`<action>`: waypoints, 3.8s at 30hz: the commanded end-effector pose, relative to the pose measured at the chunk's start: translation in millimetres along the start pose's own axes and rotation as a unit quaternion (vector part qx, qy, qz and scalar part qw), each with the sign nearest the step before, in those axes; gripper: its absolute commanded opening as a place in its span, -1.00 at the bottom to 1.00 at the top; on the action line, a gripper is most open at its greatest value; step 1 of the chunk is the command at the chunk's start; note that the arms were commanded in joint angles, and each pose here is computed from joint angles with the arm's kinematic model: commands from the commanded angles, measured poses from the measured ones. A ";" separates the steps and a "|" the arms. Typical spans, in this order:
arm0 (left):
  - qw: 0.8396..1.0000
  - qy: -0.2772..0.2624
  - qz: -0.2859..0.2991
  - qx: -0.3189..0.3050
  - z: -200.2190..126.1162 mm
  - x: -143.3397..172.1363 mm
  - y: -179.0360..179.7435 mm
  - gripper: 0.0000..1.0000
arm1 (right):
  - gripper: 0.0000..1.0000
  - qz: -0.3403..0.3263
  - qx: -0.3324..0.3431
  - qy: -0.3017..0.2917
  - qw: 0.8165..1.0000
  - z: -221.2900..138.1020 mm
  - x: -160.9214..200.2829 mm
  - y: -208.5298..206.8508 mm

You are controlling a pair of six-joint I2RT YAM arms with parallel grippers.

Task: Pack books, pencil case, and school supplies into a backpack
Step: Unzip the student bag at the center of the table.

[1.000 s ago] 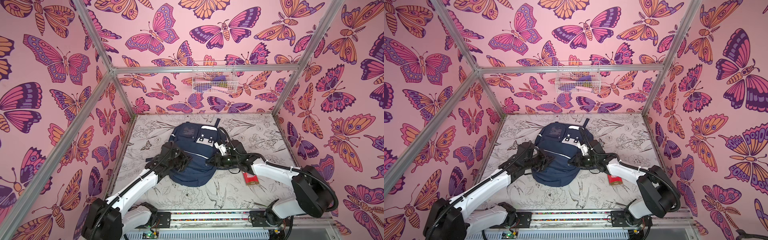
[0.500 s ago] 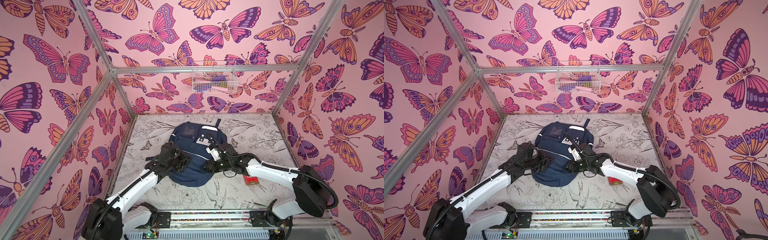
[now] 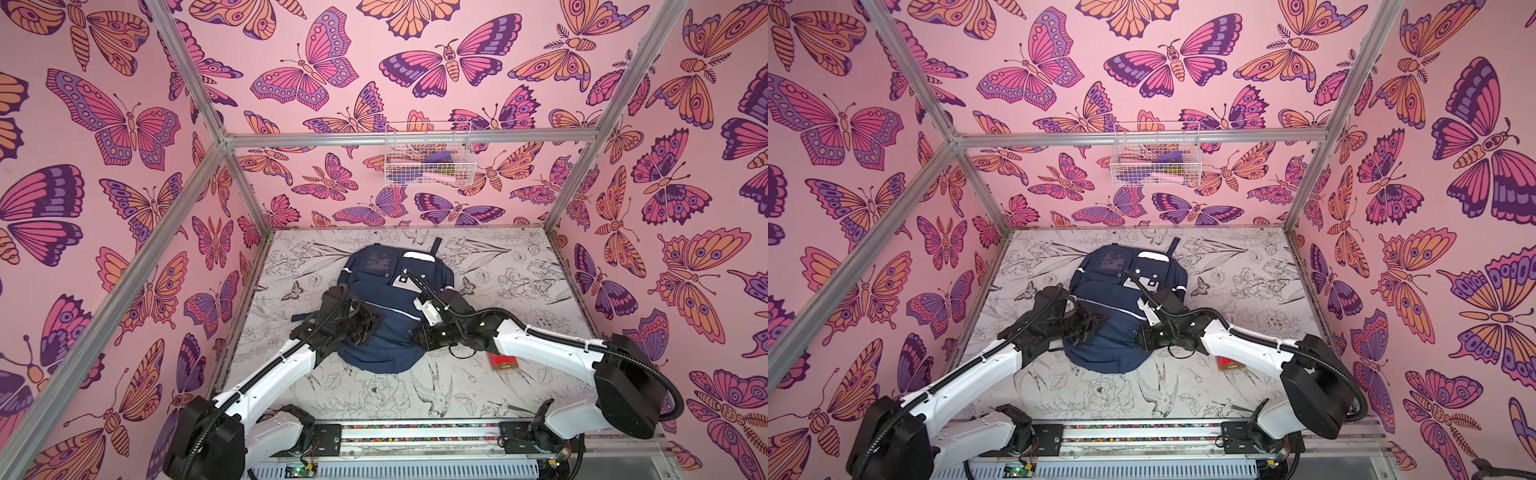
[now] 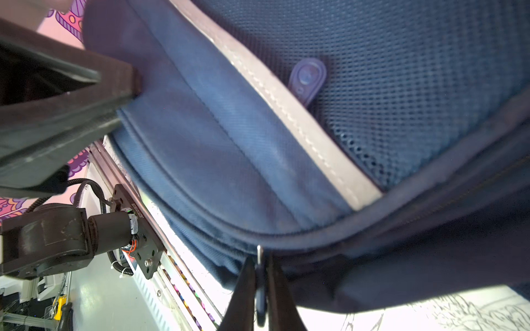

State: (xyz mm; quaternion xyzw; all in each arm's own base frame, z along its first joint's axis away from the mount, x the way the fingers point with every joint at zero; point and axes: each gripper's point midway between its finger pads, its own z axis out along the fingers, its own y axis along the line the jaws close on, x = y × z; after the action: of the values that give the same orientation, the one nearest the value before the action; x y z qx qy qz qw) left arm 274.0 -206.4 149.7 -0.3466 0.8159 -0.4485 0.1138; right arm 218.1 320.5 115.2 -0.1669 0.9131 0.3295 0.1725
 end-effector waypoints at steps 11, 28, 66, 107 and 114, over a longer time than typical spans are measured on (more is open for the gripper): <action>0.999 0.002 0.052 -0.003 12.0 23.1 6.9 -1.00 | -1.00 -0.065 0.046 0.018 0.997 5.2 5.3 56.3; 0.994 -0.098 -0.020 -0.051 -35.5 -63.4 58.4 0.12 | -1.00 -0.041 0.111 0.007 0.993 -18.2 -1.1 44.3; 0.997 -0.059 -0.031 0.033 -13.8 -26.6 62.8 -1.00 | -1.00 -0.025 0.166 0.013 0.986 40.6 -101.2 25.3; 0.993 0.036 0.019 0.114 44.8 -30.2 -27.1 -1.00 | -1.00 -0.051 0.106 0.056 0.991 12.6 -31.3 42.3; 0.993 0.033 0.026 0.111 37.2 -13.1 -24.3 -1.00 | -1.00 -0.057 0.064 0.046 0.995 49.5 -63.7 85.7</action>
State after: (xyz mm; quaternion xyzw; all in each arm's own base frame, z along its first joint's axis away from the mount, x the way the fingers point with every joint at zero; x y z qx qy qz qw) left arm 322.1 -212.4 118.9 -0.3345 0.7874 -0.4996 0.1360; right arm 243.5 390.3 130.3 -0.2134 0.9461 0.1982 0.1415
